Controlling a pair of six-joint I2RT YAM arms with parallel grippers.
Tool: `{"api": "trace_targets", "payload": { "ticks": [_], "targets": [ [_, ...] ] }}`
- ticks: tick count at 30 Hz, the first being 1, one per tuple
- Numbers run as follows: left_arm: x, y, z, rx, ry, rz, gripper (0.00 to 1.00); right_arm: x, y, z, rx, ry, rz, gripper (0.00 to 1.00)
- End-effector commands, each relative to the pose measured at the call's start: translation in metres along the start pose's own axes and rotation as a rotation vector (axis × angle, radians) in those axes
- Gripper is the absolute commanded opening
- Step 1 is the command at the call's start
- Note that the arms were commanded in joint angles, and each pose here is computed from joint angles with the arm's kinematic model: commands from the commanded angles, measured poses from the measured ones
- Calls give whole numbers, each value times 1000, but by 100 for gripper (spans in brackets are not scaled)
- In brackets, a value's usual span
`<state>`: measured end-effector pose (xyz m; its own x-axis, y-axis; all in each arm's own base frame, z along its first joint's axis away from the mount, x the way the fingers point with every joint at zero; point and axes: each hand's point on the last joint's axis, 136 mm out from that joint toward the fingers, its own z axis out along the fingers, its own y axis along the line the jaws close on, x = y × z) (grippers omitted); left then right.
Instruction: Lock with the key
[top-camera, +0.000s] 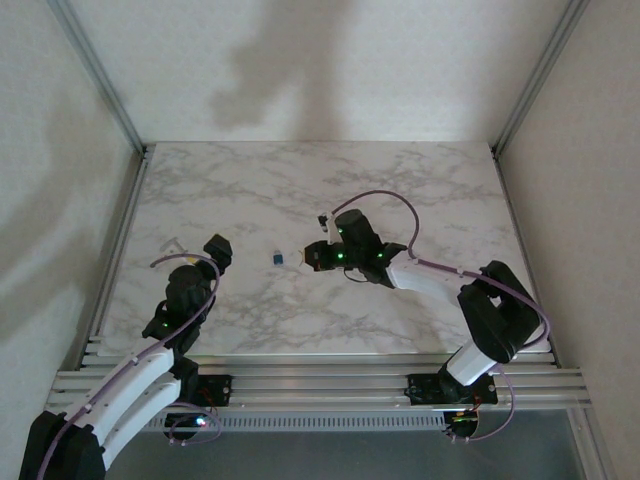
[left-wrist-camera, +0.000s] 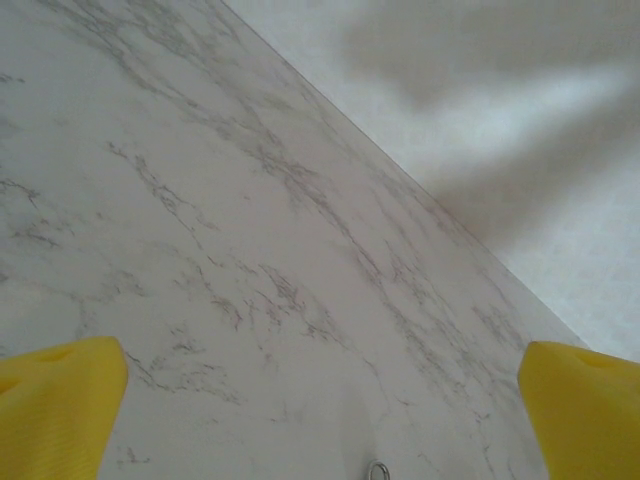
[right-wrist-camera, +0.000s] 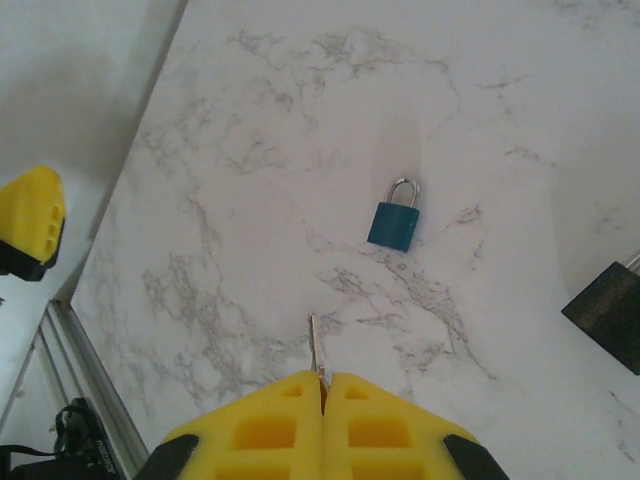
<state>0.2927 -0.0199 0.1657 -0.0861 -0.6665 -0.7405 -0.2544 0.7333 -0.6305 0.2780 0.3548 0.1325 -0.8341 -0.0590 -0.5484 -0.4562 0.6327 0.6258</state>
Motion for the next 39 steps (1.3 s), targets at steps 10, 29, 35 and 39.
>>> {"api": "trace_targets", "payload": {
  "ticks": [10, 29, 35, 39],
  "targets": [
    [-4, 8, 0, -50, -28, -16, 100, -3, -9, 14, 117, -19, -14, 0],
    [-8, 12, -3, -64, -48, -22, 100, 5, -30, 44, 201, 19, 6, 0],
    [-7, 12, -2, -61, -42, -24, 100, 5, -34, 59, 216, 46, 5, 0],
    [-6, 12, -2, -63, -42, -23, 100, 6, -34, 70, 214, 65, 11, 0]
  ]
}}
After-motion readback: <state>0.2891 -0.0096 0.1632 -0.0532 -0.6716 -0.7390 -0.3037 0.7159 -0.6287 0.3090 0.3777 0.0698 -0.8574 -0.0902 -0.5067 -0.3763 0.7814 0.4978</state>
